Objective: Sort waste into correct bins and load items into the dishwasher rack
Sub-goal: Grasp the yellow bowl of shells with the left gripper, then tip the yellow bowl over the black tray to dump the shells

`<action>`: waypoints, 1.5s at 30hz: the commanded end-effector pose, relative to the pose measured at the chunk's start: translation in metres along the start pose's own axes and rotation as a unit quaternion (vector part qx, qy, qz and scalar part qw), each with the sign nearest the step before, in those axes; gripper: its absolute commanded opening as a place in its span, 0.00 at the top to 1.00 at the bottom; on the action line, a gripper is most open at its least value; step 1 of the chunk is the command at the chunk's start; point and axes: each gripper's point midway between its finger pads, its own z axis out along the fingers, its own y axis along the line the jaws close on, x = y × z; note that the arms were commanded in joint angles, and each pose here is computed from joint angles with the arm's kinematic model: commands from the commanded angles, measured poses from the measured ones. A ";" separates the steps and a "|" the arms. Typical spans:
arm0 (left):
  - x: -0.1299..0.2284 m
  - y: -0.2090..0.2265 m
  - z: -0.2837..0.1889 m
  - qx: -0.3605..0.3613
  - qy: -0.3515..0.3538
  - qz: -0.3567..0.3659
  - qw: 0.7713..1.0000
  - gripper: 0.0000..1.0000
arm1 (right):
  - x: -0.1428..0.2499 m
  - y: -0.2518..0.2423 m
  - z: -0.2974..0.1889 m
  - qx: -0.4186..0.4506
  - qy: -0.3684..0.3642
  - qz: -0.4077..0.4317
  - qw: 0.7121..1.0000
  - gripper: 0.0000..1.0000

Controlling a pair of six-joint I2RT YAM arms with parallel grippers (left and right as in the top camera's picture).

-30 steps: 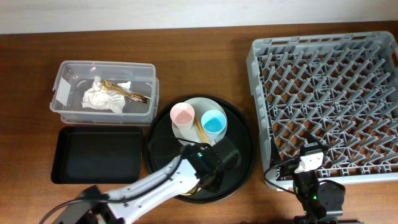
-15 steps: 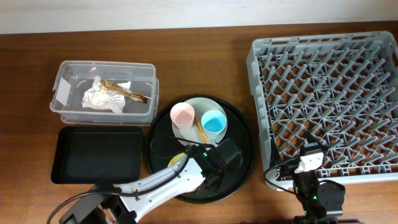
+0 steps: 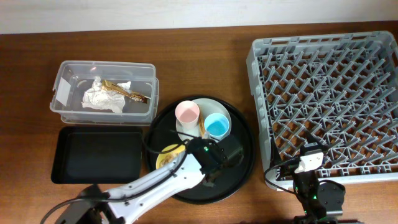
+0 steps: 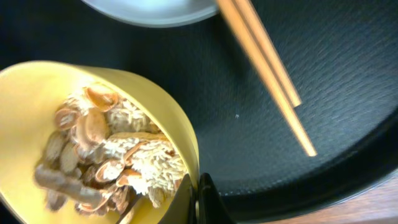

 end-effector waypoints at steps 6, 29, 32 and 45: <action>-0.051 0.118 -0.055 -0.040 -0.082 -0.126 0.988 1.00 | 0.002 0.002 0.000 -0.003 0.001 0.006 1.000 0.02; -0.020 0.299 -0.019 0.388 -0.288 -0.381 0.788 1.00 | 0.002 0.002 0.000 -0.003 0.001 0.006 1.000 0.01; -0.015 0.305 -0.022 0.401 -0.312 -0.386 0.770 1.00 | 0.002 0.002 0.000 -0.003 0.001 0.006 1.000 0.01; -0.009 0.302 -0.030 0.430 -0.311 -0.405 0.744 1.00 | 0.002 0.002 0.000 -0.003 0.001 0.006 1.000 0.01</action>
